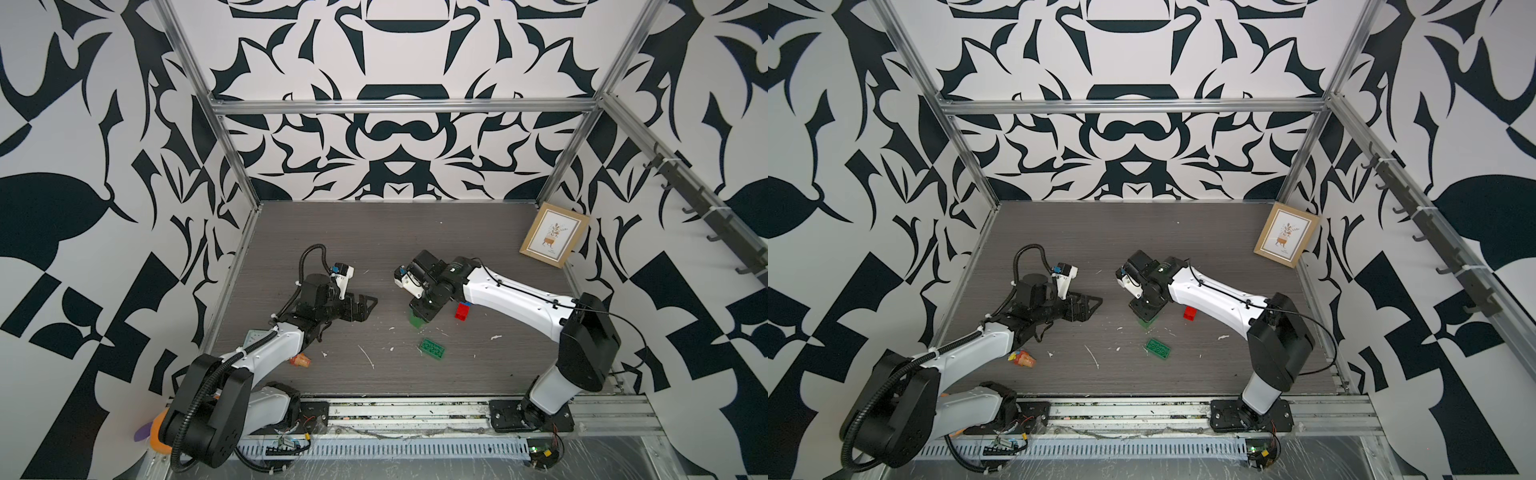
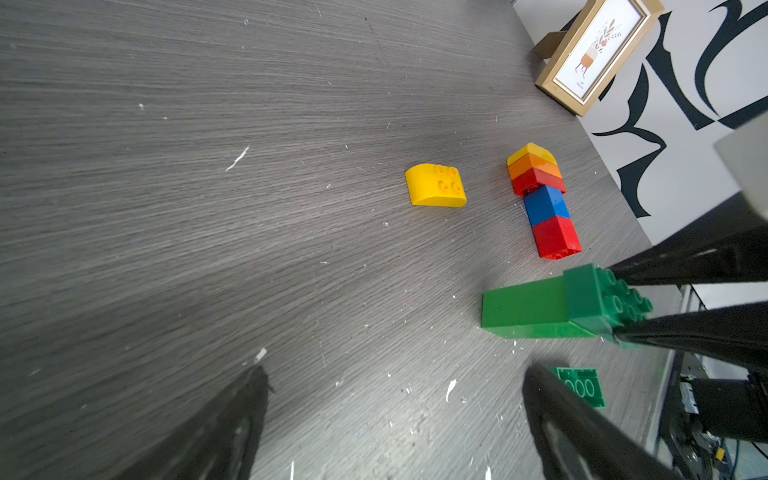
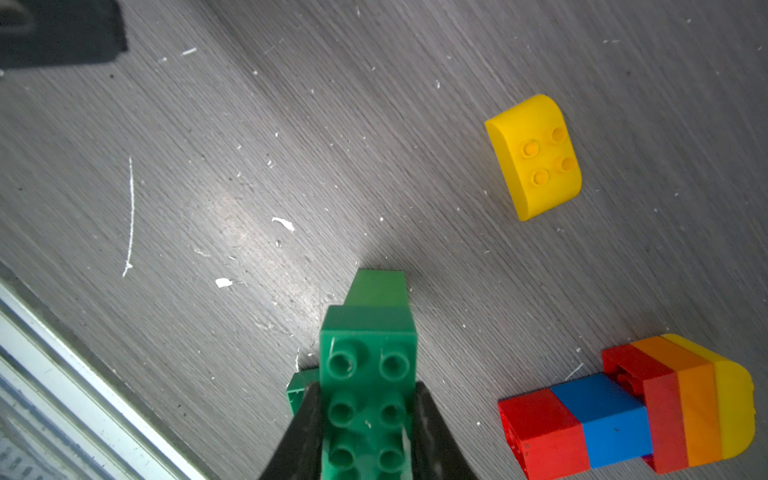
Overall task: Assemble an ice cream with lego
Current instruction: Assemble the lego brick with the lego brick.
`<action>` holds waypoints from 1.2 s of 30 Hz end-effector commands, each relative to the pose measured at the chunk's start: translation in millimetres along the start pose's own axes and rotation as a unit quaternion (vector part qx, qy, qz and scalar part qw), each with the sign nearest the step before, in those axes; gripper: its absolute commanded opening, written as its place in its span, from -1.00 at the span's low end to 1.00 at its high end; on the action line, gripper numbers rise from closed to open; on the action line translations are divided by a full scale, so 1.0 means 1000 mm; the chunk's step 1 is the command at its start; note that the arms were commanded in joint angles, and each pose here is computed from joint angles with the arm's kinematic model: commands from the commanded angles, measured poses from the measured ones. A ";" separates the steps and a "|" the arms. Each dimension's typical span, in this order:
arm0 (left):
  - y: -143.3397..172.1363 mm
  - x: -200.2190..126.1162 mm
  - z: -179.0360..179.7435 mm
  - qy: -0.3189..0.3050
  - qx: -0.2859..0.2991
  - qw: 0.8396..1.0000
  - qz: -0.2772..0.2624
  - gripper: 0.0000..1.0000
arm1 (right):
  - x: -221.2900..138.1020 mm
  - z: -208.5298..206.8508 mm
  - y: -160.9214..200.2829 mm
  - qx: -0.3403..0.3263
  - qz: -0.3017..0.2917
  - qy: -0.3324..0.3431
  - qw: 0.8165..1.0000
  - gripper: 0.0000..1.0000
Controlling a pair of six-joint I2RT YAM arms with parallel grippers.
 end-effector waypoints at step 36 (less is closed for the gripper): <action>0.002 -0.001 0.000 -0.003 0.006 1.000 0.001 0.99 | 0.004 -0.002 -0.002 -0.015 0.010 -0.002 1.000 -0.32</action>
Point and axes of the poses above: each gripper's point midway between its finger pads, its own x axis out along the fingers, its own z axis along the line the jaws close on, y = z × x, the point moved 8 cm from there along -x, back along the fingers, and after that the axes turned 2 degrees about -x, right-handed, at the moved point
